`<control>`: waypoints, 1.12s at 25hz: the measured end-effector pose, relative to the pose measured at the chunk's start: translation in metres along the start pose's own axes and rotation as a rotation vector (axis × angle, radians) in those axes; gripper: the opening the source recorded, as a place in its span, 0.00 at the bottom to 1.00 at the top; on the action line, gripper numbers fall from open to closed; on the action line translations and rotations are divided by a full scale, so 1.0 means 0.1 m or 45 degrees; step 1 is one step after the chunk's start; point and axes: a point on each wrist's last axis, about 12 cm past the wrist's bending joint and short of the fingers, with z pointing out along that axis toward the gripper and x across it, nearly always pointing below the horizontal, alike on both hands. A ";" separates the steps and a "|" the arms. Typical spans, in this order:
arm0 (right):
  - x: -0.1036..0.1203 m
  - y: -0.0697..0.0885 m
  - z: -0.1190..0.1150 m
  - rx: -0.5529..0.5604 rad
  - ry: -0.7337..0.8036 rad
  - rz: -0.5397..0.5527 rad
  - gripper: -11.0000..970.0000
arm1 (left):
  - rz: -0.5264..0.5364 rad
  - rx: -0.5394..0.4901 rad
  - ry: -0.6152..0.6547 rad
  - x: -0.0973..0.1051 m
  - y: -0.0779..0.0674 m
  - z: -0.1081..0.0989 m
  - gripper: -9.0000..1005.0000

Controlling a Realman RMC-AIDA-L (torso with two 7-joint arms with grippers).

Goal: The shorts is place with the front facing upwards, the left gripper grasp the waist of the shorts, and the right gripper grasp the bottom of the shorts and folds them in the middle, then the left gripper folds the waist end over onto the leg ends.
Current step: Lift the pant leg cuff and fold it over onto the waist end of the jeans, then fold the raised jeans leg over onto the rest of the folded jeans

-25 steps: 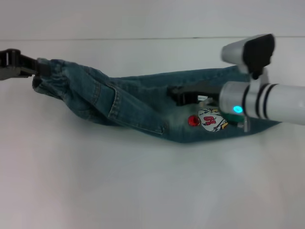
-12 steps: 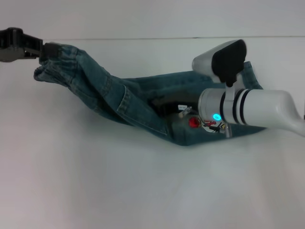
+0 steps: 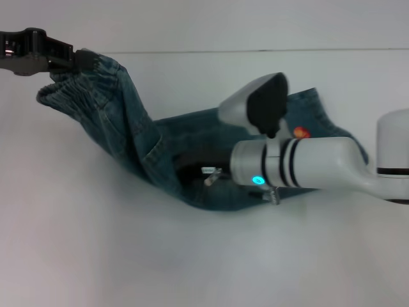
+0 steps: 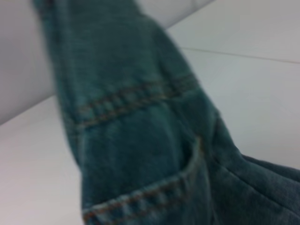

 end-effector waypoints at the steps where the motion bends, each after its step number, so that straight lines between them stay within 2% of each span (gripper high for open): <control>1: -0.01 0.04 0.02 -0.017 0.003 -0.007 0.05 | 0.002 0.003 0.000 0.00 -0.01 0.00 0.05; 9: -0.04 0.39 0.18 -0.168 0.030 -0.061 0.05 | 0.011 0.030 -0.017 -0.04 -0.04 0.00 0.04; 18: -0.10 0.67 0.33 -0.201 0.088 -0.193 0.05 | 0.004 0.042 -0.010 -0.02 -0.03 0.03 0.04; 24: -0.08 0.63 0.31 -0.177 0.095 -0.185 0.05 | -0.008 0.052 -0.006 0.00 -0.02 0.06 0.04; 28: -0.06 0.47 0.25 -0.119 0.080 -0.110 0.05 | -0.009 0.058 -0.003 0.02 -0.02 0.09 0.04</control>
